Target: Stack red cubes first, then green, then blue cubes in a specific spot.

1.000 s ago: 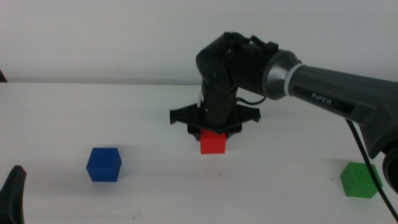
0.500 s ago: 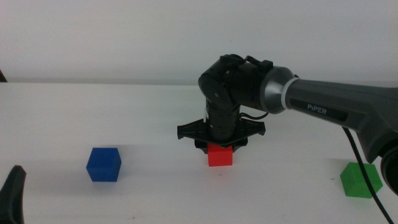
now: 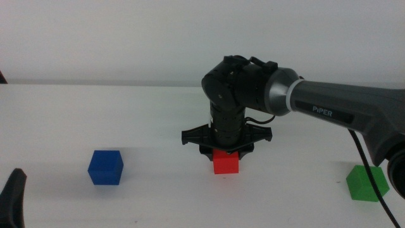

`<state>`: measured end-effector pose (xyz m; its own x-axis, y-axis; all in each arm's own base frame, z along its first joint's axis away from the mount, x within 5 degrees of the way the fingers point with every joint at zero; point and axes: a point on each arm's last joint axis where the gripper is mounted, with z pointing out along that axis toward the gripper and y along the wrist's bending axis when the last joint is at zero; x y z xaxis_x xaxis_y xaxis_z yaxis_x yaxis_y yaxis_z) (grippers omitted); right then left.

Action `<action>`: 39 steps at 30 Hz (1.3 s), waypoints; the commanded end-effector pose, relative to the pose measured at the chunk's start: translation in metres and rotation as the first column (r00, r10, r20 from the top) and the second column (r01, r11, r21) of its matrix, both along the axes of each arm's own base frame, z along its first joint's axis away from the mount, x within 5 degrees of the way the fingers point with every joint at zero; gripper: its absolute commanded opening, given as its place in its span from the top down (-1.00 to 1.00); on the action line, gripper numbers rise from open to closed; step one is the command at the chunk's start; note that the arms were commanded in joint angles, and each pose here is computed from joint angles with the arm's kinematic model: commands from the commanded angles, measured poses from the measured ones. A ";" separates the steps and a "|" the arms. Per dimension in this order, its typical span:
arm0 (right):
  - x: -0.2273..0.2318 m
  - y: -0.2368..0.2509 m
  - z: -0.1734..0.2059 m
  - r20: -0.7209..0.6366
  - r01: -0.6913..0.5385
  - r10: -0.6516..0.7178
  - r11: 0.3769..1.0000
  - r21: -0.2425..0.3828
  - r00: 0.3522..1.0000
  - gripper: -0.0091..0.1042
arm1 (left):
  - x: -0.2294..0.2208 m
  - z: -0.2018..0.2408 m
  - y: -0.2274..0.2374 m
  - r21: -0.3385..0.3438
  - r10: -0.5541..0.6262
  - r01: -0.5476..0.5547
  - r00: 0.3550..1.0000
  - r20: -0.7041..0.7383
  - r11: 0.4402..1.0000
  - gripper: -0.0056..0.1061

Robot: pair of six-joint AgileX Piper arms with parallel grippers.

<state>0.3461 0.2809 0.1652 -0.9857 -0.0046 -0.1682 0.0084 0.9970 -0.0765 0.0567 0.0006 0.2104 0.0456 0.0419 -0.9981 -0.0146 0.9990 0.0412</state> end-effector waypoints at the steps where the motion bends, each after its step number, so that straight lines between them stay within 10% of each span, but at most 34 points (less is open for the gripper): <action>1: -0.001 -0.001 0.001 0.000 0.017 -0.017 1.000 -0.011 1.000 0.63 | -0.002 -0.011 0.000 -0.009 0.004 -0.004 1.000 0.007 1.000 -0.78; 29: 0.001 0.003 -0.023 -0.022 0.030 -0.030 0.999 -0.020 0.999 0.63 | -0.002 -0.011 0.000 -0.009 0.004 -0.004 1.000 0.007 1.000 -0.78; 32: 0.000 0.004 -0.024 -0.029 0.036 -0.036 0.999 -0.006 0.999 -0.24 | -0.002 -0.011 0.000 -0.009 0.004 -0.004 1.000 0.007 1.000 -0.78; 39: -0.002 0.005 0.030 0.075 -0.012 0.004 0.994 0.110 0.997 -0.54 | -0.002 -0.011 0.000 -0.009 0.004 -0.004 1.000 0.007 1.000 -0.78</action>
<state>0.3467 0.2863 0.1681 -0.9814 0.0282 -0.1901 0.0305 0.9995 -0.0093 0.0567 0.0006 0.2104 0.0456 0.0419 -0.9981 -0.0146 0.9990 0.0412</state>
